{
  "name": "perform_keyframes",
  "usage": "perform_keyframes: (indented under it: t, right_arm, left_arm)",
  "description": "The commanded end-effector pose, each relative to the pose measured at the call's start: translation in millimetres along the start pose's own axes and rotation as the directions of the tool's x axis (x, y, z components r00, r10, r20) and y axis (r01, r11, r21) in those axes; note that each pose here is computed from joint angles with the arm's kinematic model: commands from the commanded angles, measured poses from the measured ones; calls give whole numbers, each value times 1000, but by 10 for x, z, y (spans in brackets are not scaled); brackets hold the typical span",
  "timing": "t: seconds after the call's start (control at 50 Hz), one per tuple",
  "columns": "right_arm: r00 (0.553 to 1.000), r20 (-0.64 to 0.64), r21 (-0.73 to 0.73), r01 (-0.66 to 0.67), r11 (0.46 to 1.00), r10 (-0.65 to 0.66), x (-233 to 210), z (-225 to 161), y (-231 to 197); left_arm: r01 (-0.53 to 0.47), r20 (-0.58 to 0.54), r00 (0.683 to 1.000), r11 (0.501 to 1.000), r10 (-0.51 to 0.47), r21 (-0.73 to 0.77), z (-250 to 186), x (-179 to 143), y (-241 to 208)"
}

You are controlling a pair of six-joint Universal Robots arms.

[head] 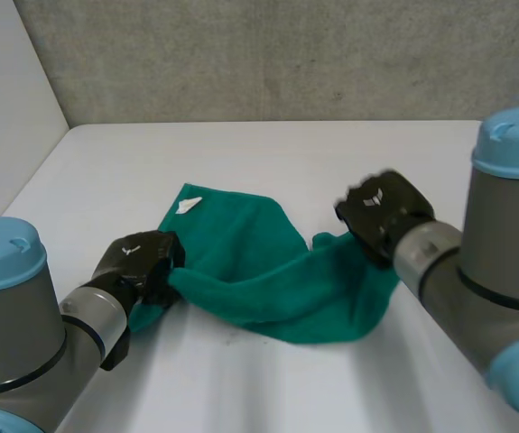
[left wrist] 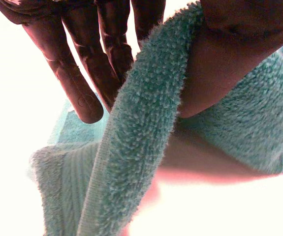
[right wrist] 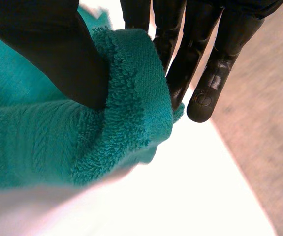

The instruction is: Fold the towel.

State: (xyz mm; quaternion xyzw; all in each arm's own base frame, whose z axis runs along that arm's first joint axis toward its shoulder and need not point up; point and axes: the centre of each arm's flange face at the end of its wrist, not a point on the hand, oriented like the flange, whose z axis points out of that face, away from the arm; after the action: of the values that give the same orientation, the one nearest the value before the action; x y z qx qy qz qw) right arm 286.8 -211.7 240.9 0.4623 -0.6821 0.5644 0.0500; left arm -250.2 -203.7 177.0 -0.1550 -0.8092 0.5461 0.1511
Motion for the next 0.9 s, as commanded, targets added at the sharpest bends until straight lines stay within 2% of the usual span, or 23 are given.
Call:
perform_keyframes:
  t: [0.02, 0.14, 0.22, 0.3, 0.32, 0.34, 0.4, 0.42, 0.44, 0.48, 0.5, 0.54, 0.58, 0.64, 0.66, 0.72, 0.74, 0.76, 0.8, 0.9]
  right_arm:
    - [982, 161, -207, 134, 969, -101, 8, -94, 441]
    - [975, 191, -219, 155, 963, -113, -29, 24, 510]
    - [981, 152, -199, 147, 969, -117, 84, 185, 453]
    - [992, -48, -21, 115, 993, -116, 457, 418, 28]
    - [985, -149, 82, 97, 992, -84, 632, 483, -182]
    - [977, -202, 136, 89, 987, -60, 735, 513, -289]
    - [937, -346, 311, 75, 947, 40, 1048, 554, -602]
    - [920, -383, 371, 75, 926, 79, 1136, 556, -695]
    - [885, -437, 482, 81, 872, 159, 1291, 526, -869]
    - [844, -482, 576, 103, 811, 234, 1450, 477, -991]
    - [806, -512, 646, 133, 752, 297, 1607, 367, -1082]
    - [752, -551, 705, 186, 684, 363, 1802, 186, -1132]
    - [739, -556, 718, 198, 667, 380, 1833, 125, -1108]
    - [764, -535, 705, 169, 688, 361, 1741, 164, -958]
    - [776, -524, 699, 158, 697, 350, 1695, 188, -914]
    - [828, -473, 666, 113, 737, 301, 1484, 289, -716]
    - [842, -457, 655, 101, 749, 286, 1423, 317, -660]
    - [853, -443, 644, 89, 760, 275, 1371, 340, -603]
    - [885, -398, 593, 46, 804, 243, 1217, 409, -388]
    - [936, -288, 458, -53, 887, 204, 889, 492, 108]
  left_arm:
    - [-182, 6, 983, 983, 182, -27, 46, -28, 64]
    - [-280, 9, 960, 959, 280, -38, 283, -37, 66]
    - [-319, 13, 947, 948, 320, -15, 409, -31, -1]
    - [-390, 77, 921, 907, 383, 158, 718, 6, -556]
    - [-392, 91, 920, 898, 381, 199, 748, 17, -697]
    - [-388, 121, 921, 874, 369, 292, 781, 44, -1017]
    - [-377, 162, 926, 816, 341, 438, 745, 93, -1517]
    - [-370, 197, 929, 755, 314, 541, 691, 111, -1848]
    - [-367, 213, 930, 717, 300, 593, 659, 123, -2002]
    - [-359, 251, 933, 622, 258, 695, 561, 112, -2320]
    - [-353, 285, 936, 534, 208, 768, 455, 57, -2552]
    - [-345, 306, 938, 465, 161, 815, 377, -12, -2705]
    - [-331, 309, 943, 432, 122, 839, 328, -66, -2756]
    - [-320, 302, 946, 477, 116, 819, 386, -133, -2624]
    - [-310, 291, 949, 516, 119, 799, 447, -168, -2494]
    - [-307, 292, 949, 577, 122, 757, 529, -255, -2284]
    - [-308, 293, 947, 623, 130, 719, 582, -306, -2114]
    - [-307, 291, 947, 648, 136, 697, 607, -325, -2015]
    - [-303, 278, 948, 711, 156, 634, 660, -340, -1725]
    - [-295, 226, 952, 817, 206, 496, 690, -296, -1096]
